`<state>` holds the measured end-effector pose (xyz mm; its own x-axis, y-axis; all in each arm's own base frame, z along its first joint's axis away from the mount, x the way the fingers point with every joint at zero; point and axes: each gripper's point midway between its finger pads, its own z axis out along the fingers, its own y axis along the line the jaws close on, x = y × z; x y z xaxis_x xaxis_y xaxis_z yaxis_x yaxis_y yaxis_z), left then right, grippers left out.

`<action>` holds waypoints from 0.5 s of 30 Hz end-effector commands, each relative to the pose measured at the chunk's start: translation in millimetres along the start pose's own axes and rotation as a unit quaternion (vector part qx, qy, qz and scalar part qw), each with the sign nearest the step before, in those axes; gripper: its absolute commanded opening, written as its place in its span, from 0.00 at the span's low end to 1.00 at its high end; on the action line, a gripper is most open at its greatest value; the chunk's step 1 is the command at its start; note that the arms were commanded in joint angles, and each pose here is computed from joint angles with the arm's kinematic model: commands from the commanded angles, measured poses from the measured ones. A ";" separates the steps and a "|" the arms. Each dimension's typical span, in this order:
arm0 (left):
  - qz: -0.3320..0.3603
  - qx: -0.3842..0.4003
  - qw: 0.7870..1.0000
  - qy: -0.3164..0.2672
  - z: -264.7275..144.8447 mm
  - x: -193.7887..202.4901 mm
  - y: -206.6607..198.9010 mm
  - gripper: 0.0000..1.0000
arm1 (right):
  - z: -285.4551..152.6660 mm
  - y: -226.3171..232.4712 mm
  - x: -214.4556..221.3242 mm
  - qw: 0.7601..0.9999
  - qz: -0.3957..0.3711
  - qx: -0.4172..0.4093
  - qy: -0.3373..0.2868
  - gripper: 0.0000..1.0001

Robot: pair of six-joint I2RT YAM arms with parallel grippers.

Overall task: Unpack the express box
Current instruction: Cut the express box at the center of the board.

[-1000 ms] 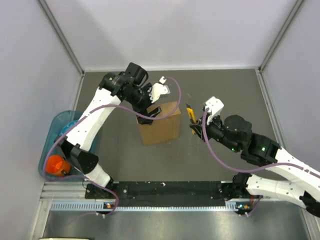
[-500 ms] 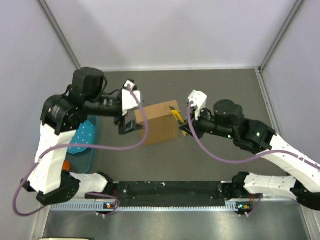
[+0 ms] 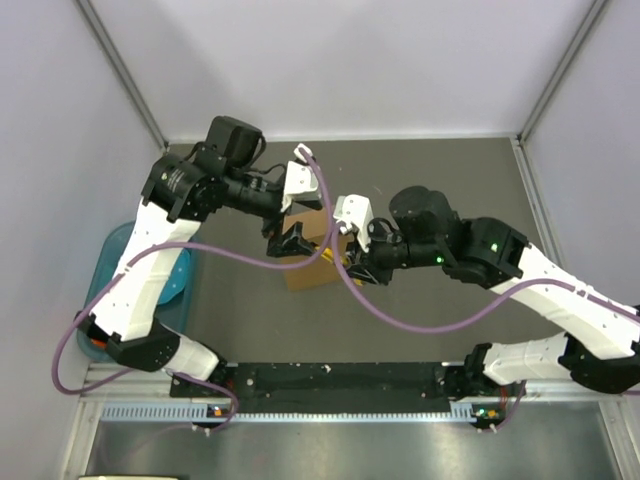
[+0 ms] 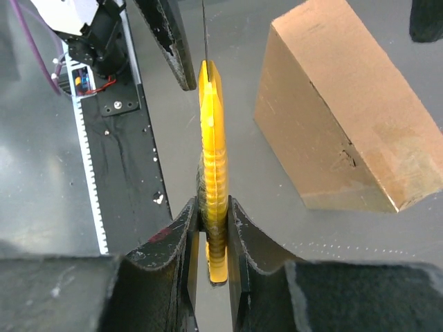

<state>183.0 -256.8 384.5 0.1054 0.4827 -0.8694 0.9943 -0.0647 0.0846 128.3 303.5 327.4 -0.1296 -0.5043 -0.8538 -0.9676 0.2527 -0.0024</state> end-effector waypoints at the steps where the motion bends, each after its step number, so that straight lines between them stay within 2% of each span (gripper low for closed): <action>1: -0.050 0.065 0.997 0.004 -12.1 6.1 -48.9 0.93 | -17.1 5.6 -19.4 0.999 -0.032 -0.008 -0.029 0.00; 4: -0.053 0.073 0.996 -0.001 -12.1 6.1 -53.1 0.83 | -16.1 3.0 -17.9 0.999 -0.036 -0.003 -0.026 0.00; 7: -0.058 0.079 0.995 -0.006 -11.9 4.8 -56.2 0.78 | -16.0 0.6 -19.7 0.999 -0.039 0.004 -0.027 0.00; 10: -0.067 0.089 0.994 -0.011 -10.7 3.9 -60.0 0.66 | -17.5 -2.4 -22.4 0.999 -0.043 0.011 -0.030 0.00; 15: -0.079 0.107 0.991 -0.007 -5.3 6.6 -66.9 0.64 | -15.5 -8.0 -26.0 0.998 -0.047 0.023 -0.029 0.00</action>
<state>158.5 -259.9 387.7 0.0816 0.4284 -0.8999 0.9903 -0.1367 0.0247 132.2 300.4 332.3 -0.0744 -0.5190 -0.8515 -0.9692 0.2386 -0.0607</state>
